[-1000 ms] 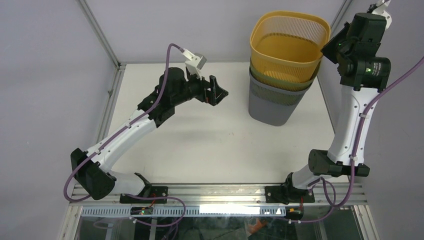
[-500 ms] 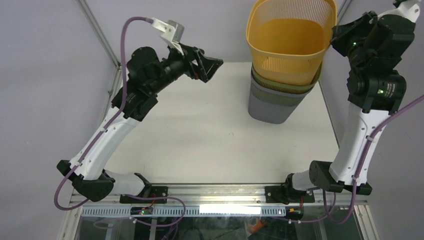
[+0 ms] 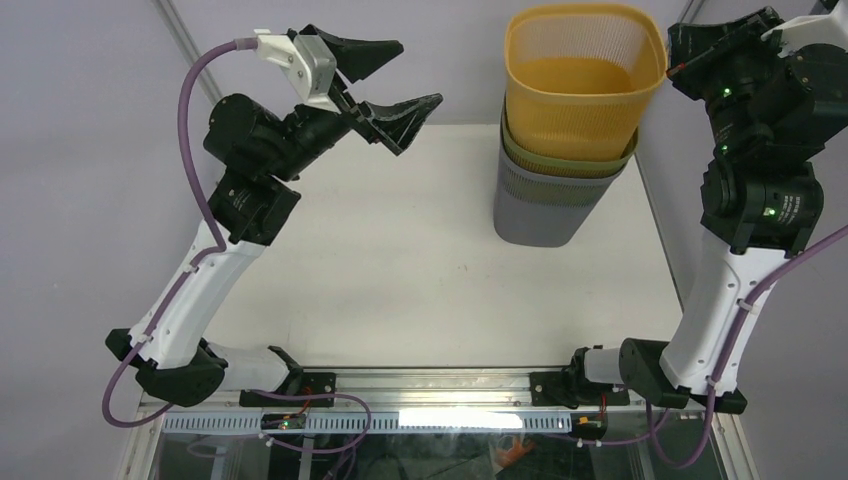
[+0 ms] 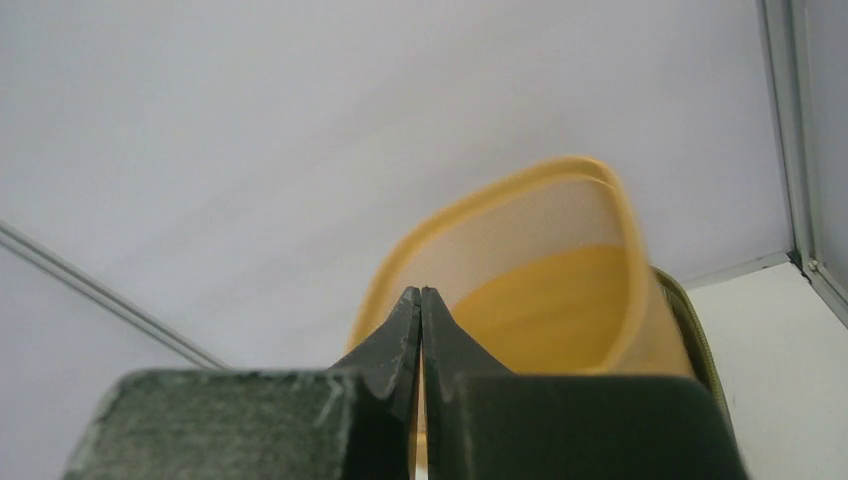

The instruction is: Turn the large container upside down

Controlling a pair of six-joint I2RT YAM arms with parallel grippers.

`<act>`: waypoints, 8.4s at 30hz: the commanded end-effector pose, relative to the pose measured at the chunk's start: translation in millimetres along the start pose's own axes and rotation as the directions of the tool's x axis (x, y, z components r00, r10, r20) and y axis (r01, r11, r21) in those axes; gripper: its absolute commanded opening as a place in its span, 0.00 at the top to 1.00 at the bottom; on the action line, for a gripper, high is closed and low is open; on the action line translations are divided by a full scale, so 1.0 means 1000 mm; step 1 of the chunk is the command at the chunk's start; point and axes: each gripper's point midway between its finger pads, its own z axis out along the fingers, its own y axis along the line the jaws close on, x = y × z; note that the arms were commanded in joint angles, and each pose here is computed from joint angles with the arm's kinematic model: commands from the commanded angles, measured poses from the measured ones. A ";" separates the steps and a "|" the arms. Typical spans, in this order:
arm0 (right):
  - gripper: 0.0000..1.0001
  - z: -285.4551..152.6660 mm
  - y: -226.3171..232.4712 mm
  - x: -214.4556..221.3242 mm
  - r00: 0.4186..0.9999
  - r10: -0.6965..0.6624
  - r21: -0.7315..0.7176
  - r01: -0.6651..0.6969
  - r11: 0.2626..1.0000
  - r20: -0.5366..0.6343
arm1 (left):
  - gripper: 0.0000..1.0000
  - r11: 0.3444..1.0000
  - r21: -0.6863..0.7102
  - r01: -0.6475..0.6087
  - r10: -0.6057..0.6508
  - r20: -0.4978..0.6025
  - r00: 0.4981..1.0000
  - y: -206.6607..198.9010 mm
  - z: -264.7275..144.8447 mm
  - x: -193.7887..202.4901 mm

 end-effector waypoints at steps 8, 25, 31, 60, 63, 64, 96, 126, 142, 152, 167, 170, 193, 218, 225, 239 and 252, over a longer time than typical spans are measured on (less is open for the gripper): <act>1.00 -0.012 0.011 -0.004 0.999 -0.040 -0.062 0.041 0.997 0.017 | 0.01 0.973 -0.128 0.192 -0.197 -0.032 0.980 0.022 0.027 0.031; 0.21 0.024 -0.165 0.130 0.857 -0.041 0.481 0.327 0.814 -0.513 | 0.01 0.875 -0.338 0.347 -0.447 -0.290 0.846 0.021 -0.009 0.172; 0.40 0.030 -0.181 0.139 0.841 0.006 0.492 0.312 0.813 -0.542 | 0.01 0.874 -0.333 0.354 -0.458 -0.318 0.830 0.015 -0.014 0.185; 1.00 0.041 -0.108 0.101 0.888 -0.172 0.330 0.329 0.885 -0.426 | 0.01 0.867 -0.321 0.381 -0.483 -0.358 0.799 0.008 -0.013 0.206; 1.00 0.032 -0.076 0.062 0.944 -0.191 0.271 0.265 0.925 -0.270 | 0.01 0.869 -0.316 0.381 -0.480 -0.351 0.804 0.009 -0.011 0.202; 1.00 0.029 -0.066 0.051 0.956 -0.193 0.250 0.247 0.936 -0.222 | 0.01 0.870 -0.314 0.380 -0.478 -0.347 0.807 0.009 -0.011 0.199; 1.00 -0.062 0.095 -0.102 0.937 0.031 -0.336 0.094 0.937 0.349 | 0.01 0.850 -0.520 0.087 -0.248 -0.249 0.936 0.060 -0.072 0.082; 1.00 0.038 0.138 0.336 0.806 -0.112 -0.231 -0.031 0.972 -0.581 | 0.01 0.135 -0.983 0.127 -0.457 0.053 0.888 0.088 -0.303 0.090; 0.18 0.049 0.096 0.379 0.723 -0.228 -0.170 0.154 0.973 -0.652 | 0.01 0.280 -0.956 0.092 -0.501 -0.063 0.863 0.096 -0.252 0.115; 0.14 0.079 0.022 0.366 0.722 -0.214 -0.013 0.273 0.962 -0.658 | 0.01 0.320 -0.944 0.079 -0.513 -0.102 0.852 0.098 -0.237 0.124; 0.10 0.067 0.070 0.312 0.733 -0.332 -0.211 0.256 0.943 -0.593 | 0.01 0.420 -0.905 0.070 -0.532 -0.183 0.827 0.101 -0.202 0.140; 0.09 0.044 0.089 0.320 0.706 -0.360 -0.260 0.251 0.932 -0.609 | 0.01 0.525 -0.849 0.064 -0.523 -0.262 0.811 0.095 -0.182 0.138; 0.02 0.005 -0.030 0.227 0.861 -0.145 0.112 0.227 0.967 -0.488 | 0.15 0.718 -0.696 0.000 -0.581 -0.600 0.549 0.006 -0.071 0.274; 0.03 -0.002 -0.028 0.233 0.854 -0.130 0.082 0.197 0.977 -0.504 | 1.00 0.720 -0.608 0.333 -0.645 -0.411 0.644 0.056 -0.029 0.187; 0.03 -0.005 -0.030 0.242 0.846 -0.124 0.069 0.186 0.980 -0.519 | 1.00 0.643 -0.490 0.589 -0.752 -0.255 0.608 0.082 -0.066 0.150; 0.01 -0.056 0.023 0.364 0.551 0.098 -0.117 -0.341 0.933 -0.829 | 1.00 0.363 -0.536 0.762 -0.917 -0.060 0.394 0.127 -0.174 0.210; 0.06 -0.066 0.034 0.434 0.472 0.130 -0.096 -0.425 0.900 -0.872 | 1.00 0.292 -0.681 0.672 -0.939 -0.071 0.336 0.134 -0.218 0.276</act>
